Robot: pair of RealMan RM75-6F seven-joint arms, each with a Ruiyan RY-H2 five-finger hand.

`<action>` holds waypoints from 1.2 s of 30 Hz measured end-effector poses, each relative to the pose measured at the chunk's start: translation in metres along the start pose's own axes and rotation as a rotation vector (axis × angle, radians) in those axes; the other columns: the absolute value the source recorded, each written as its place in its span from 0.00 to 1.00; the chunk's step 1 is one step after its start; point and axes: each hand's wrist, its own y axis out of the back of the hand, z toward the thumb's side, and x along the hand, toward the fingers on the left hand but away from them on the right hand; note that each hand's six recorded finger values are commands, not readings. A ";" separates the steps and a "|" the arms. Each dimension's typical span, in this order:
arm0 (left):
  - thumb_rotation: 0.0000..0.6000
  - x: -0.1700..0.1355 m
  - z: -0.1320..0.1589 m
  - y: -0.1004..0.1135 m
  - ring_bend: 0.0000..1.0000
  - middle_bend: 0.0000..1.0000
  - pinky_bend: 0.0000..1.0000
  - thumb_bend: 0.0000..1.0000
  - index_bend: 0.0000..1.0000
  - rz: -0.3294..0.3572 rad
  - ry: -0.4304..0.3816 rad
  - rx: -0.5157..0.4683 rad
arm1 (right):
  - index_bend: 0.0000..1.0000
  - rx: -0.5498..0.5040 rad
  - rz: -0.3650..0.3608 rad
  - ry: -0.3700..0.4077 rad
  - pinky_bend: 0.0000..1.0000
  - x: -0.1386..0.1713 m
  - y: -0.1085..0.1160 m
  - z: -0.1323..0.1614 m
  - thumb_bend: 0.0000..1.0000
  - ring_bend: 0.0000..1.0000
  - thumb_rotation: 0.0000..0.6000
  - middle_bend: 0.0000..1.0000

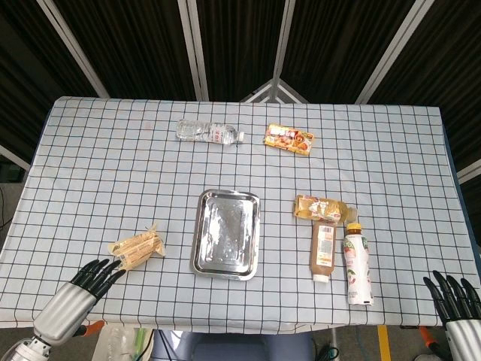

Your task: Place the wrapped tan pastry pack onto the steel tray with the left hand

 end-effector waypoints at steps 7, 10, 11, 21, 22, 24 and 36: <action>1.00 0.006 0.003 -0.004 0.00 0.00 0.08 0.04 0.00 -0.002 -0.011 -0.005 | 0.00 -0.004 0.006 0.000 0.00 0.000 -0.001 0.000 0.32 0.00 1.00 0.00; 1.00 0.016 0.004 -0.008 0.00 0.00 0.08 0.05 0.00 0.009 -0.013 -0.023 | 0.00 -0.011 0.014 -0.003 0.00 -0.002 -0.002 -0.001 0.32 0.00 1.00 0.00; 1.00 0.020 0.004 -0.010 0.00 0.00 0.08 0.05 0.00 0.014 -0.007 -0.030 | 0.00 -0.015 0.015 -0.004 0.00 -0.002 -0.002 -0.001 0.32 0.00 1.00 0.00; 1.00 0.074 -0.009 -0.030 0.00 0.00 0.08 0.07 0.00 0.096 0.146 -0.042 | 0.00 -0.036 0.041 -0.011 0.00 -0.009 -0.003 -0.009 0.32 0.00 1.00 0.00; 1.00 0.080 -0.011 -0.034 0.00 0.00 0.08 0.07 0.00 0.098 0.171 -0.026 | 0.00 -0.042 0.041 -0.012 0.00 -0.010 -0.002 -0.010 0.32 0.00 1.00 0.00; 1.00 0.090 -0.014 -0.042 0.00 0.00 0.08 0.07 0.00 0.094 0.211 -0.009 | 0.00 -0.045 0.036 -0.019 0.00 -0.011 -0.001 -0.012 0.32 0.00 1.00 0.00; 1.00 0.136 -0.022 -0.063 0.39 0.47 0.36 0.21 0.25 0.102 0.307 0.003 | 0.00 -0.045 0.044 -0.053 0.00 -0.026 -0.003 -0.021 0.32 0.00 1.00 0.00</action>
